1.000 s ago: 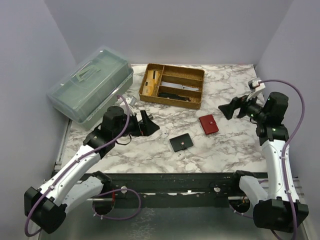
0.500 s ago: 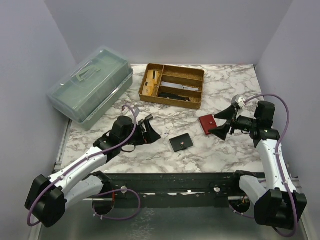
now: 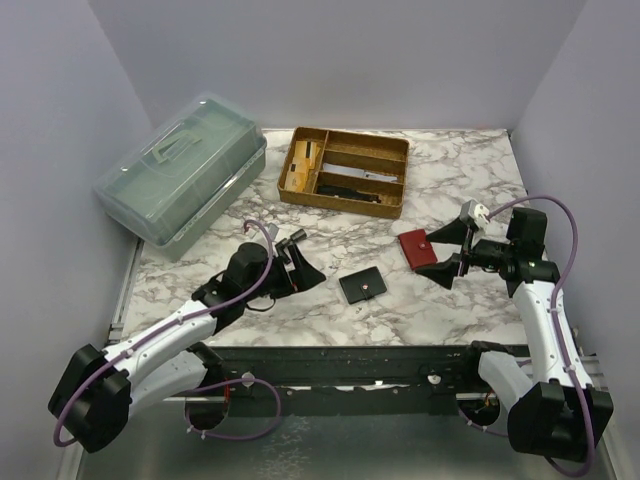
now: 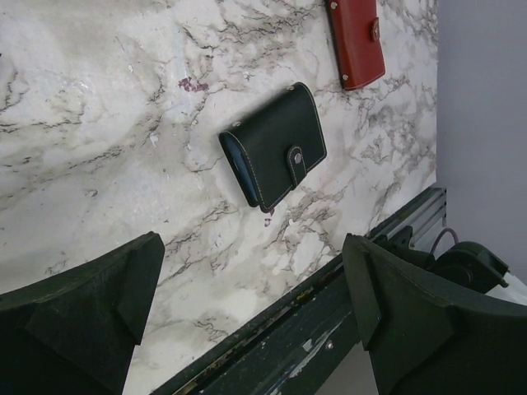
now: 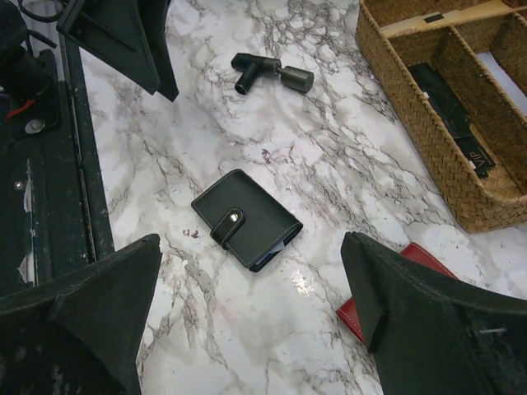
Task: Take the credit cards out of the card holder
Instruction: Open the card holder at the center of the board.
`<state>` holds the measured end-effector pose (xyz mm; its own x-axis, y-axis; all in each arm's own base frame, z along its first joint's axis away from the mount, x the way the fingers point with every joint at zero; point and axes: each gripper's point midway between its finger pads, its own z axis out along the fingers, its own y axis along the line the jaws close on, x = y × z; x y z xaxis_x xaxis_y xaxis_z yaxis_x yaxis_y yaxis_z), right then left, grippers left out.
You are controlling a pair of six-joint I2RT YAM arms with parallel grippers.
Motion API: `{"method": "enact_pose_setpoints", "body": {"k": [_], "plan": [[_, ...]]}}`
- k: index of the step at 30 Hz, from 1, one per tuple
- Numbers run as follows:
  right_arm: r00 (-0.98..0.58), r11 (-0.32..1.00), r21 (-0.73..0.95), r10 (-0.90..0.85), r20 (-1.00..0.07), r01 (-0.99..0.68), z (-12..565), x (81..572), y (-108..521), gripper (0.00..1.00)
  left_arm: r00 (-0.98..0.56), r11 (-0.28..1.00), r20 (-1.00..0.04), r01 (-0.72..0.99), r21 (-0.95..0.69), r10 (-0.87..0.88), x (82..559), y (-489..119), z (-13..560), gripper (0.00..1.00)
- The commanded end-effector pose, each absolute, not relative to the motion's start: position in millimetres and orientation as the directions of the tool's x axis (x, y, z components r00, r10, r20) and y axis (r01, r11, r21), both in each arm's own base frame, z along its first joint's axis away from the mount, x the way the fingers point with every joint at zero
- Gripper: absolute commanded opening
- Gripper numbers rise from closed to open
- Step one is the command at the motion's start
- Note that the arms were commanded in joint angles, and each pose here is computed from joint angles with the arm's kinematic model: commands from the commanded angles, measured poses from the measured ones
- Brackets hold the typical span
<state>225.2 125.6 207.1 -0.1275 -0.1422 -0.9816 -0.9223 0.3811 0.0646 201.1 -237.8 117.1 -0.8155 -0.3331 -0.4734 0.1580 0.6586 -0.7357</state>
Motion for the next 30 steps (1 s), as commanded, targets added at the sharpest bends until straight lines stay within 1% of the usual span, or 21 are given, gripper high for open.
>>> {"method": "enact_pose_setpoints", "body": {"k": [1, 5, 14, 18, 24, 30], "plan": [[-0.112, 0.377, 0.046, -0.155, -0.981, -0.925, 203, 220, 126, 1.0, -0.788, 0.618, -0.464, 0.139, -0.774, -0.404, 209, -243, 118, 0.99], [-0.109, 0.382, 0.039, -0.162, -0.981, -0.923, 201, 220, 125, 1.0, -0.79, 0.583, -0.439, 0.13, -0.802, -0.428, 211, -250, 117, 0.98], [-0.103, 0.386, 0.031, -0.168, -0.98, -0.922, 201, 221, 124, 1.0, -0.798, 0.554, -0.396, 0.095, -0.827, -0.454, 208, -258, 112, 0.98], [-0.108, 0.388, 0.035, -0.167, -0.98, -0.921, 199, 221, 124, 1.0, -0.799, 0.526, -0.358, 0.062, -0.848, -0.483, 207, -260, 110, 0.98], [-0.114, 0.388, 0.042, -0.164, -0.98, -0.921, 198, 221, 124, 1.0, -0.799, 0.541, -0.336, 0.016, -0.841, -0.499, 208, -264, 98, 0.98], [-0.103, 0.377, 0.036, -0.158, -0.982, -0.926, 201, 219, 126, 1.0, -0.79, 0.561, -0.321, -0.035, -0.827, -0.522, 212, -273, 88, 0.95]]}}
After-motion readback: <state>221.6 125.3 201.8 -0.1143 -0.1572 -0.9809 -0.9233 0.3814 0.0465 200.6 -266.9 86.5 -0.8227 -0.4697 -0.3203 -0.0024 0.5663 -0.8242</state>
